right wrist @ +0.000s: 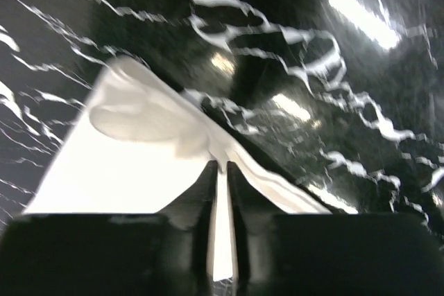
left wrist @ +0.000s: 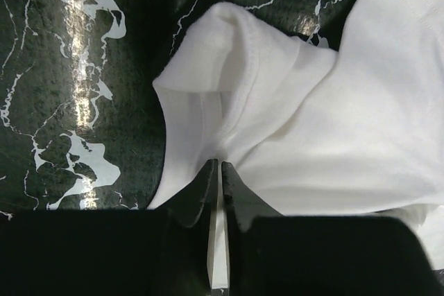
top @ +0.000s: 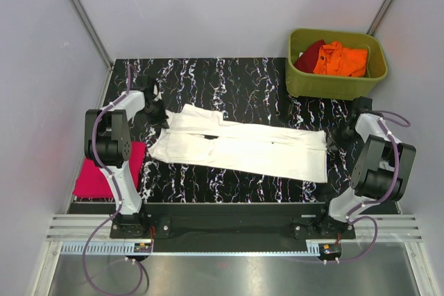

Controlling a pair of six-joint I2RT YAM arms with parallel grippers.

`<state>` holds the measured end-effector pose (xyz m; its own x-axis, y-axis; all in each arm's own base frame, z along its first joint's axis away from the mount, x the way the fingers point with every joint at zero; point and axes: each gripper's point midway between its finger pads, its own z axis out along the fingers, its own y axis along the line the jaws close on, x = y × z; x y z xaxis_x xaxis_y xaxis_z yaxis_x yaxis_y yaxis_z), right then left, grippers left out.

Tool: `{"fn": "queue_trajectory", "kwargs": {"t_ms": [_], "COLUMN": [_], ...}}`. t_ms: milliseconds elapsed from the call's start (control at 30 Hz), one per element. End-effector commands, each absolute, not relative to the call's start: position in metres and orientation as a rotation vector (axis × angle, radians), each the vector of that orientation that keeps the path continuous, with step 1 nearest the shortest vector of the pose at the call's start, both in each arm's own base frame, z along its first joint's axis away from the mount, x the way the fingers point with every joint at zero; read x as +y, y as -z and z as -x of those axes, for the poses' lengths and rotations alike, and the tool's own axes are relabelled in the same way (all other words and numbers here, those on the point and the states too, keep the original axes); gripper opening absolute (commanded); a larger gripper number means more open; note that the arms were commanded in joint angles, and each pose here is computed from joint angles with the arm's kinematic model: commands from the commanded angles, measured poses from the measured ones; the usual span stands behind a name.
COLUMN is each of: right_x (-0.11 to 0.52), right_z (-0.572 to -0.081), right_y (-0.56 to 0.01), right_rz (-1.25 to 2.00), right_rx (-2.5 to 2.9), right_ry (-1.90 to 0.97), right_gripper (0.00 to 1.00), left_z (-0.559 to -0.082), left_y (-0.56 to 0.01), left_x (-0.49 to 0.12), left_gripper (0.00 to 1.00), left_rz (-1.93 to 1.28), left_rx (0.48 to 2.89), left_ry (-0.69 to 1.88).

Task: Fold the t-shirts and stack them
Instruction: Fold the tshirt

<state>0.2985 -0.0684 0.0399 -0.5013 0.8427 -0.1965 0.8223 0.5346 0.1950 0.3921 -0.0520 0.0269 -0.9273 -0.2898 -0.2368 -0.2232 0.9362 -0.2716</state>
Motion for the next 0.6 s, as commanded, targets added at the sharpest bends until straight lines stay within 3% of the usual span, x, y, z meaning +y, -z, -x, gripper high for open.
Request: {"fn": "queue_trajectory", "kwargs": {"t_ms": [0, 167, 400, 567], "right_x": [-0.053, -0.051, -0.059, -0.061], "right_z": [-0.282, -0.267, -0.324, -0.356], "right_y": [-0.054, -0.065, -0.070, -0.066], "right_rz": [-1.401, -1.306, -1.115, -1.078], "right_rx": [2.517, 2.541, 2.518, 2.517], "right_ry": [-0.157, -0.133, -0.229, -0.283], "right_gripper": [0.18, 0.26, 0.42, 0.45], "left_z": [-0.405, -0.409, -0.414, -0.409], "left_y": [-0.040, -0.060, -0.091, -0.091], "left_x": [-0.042, -0.036, -0.050, -0.062], "left_gripper": [0.16, 0.41, 0.48, 0.46], "left_rz": [0.383, 0.400, 0.335, 0.293], "left_rx": [2.768, 2.717, 2.672, 2.689], "left_ry": [0.296, 0.259, 0.287, 0.335]}}
